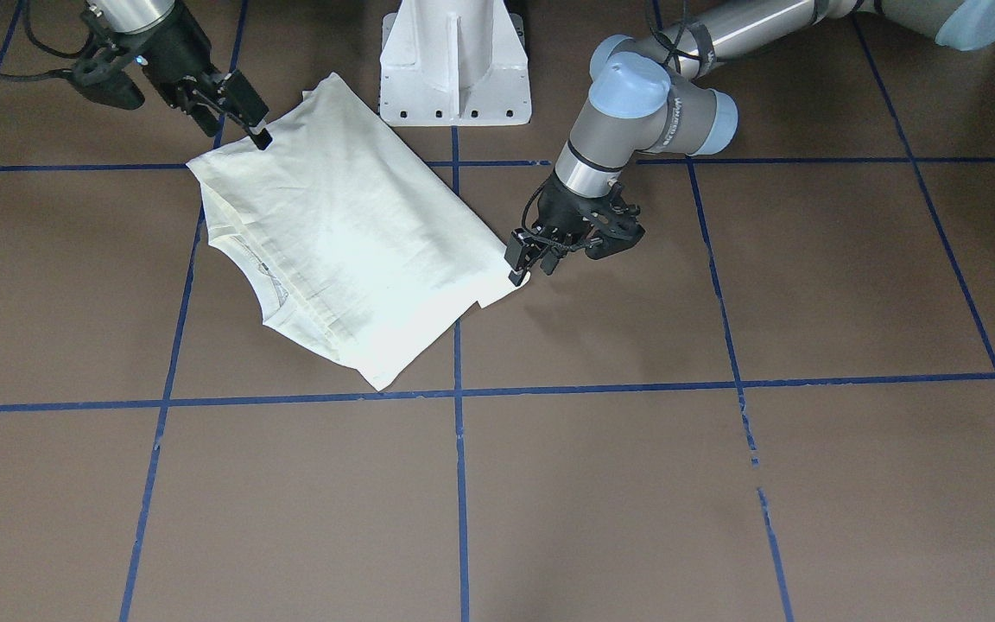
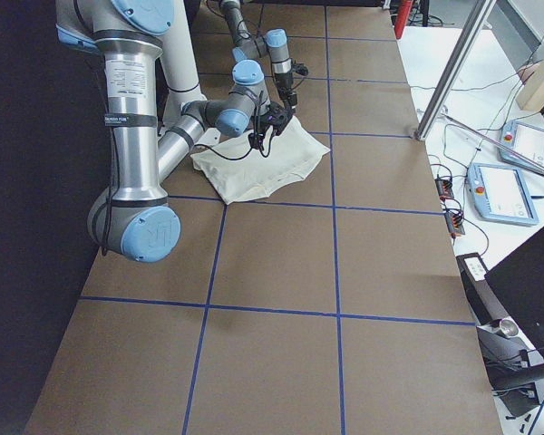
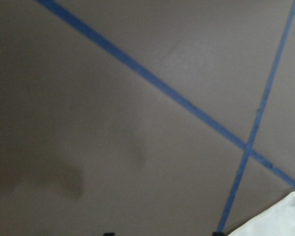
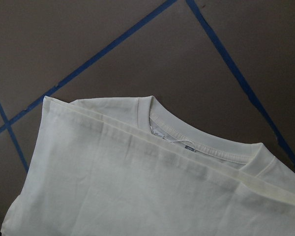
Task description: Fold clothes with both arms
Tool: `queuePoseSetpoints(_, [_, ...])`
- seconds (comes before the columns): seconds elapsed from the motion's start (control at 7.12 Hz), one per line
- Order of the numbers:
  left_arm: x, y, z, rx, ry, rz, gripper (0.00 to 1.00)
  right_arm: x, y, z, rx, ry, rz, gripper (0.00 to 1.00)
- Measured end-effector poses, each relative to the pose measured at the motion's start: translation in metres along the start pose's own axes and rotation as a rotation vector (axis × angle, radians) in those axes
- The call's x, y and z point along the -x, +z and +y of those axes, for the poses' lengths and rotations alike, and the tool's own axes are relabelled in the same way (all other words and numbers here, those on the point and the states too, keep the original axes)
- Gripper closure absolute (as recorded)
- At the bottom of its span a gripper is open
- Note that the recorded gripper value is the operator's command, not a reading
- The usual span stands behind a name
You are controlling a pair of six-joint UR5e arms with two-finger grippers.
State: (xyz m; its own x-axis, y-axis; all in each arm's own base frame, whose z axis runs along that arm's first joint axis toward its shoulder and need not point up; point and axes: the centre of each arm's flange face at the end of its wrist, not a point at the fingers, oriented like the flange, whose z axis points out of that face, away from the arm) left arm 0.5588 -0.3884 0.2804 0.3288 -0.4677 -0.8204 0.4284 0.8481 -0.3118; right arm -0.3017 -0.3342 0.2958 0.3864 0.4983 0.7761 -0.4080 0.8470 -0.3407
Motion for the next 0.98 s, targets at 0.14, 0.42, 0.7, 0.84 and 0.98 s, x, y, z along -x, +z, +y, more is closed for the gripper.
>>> queuePoseSetpoints(0.14, [-0.001, 0.001, 0.005, 0.000, 0.002, -0.006, 0.57, 0.001, 0.001, -0.002, -0.006, 0.002, 0.000, 0.00])
queuePoseSetpoints(0.42, [-0.010, -0.001, 0.010, 0.004, 0.004, -0.001, 1.00, 0.000, 0.002, -0.004, -0.012, 0.005, 0.002, 0.00])
queuePoseSetpoints(0.7, [-0.010, 0.001, 0.013, 0.005, 0.007, -0.005, 1.00, -0.001, 0.005, -0.006, -0.025, 0.008, 0.004, 0.00])
queuePoseSetpoints(0.84, [-0.007, 0.002, 0.015, 0.007, 0.010, -0.009, 1.00, -0.001, 0.005, -0.007, -0.032, 0.008, 0.004, 0.00])
queuePoseSetpoints(0.98, [-0.006, 0.002, 0.016, 0.005, 0.012, -0.019, 1.00, -0.001, 0.005, -0.008, -0.037, 0.009, 0.004, 0.00])
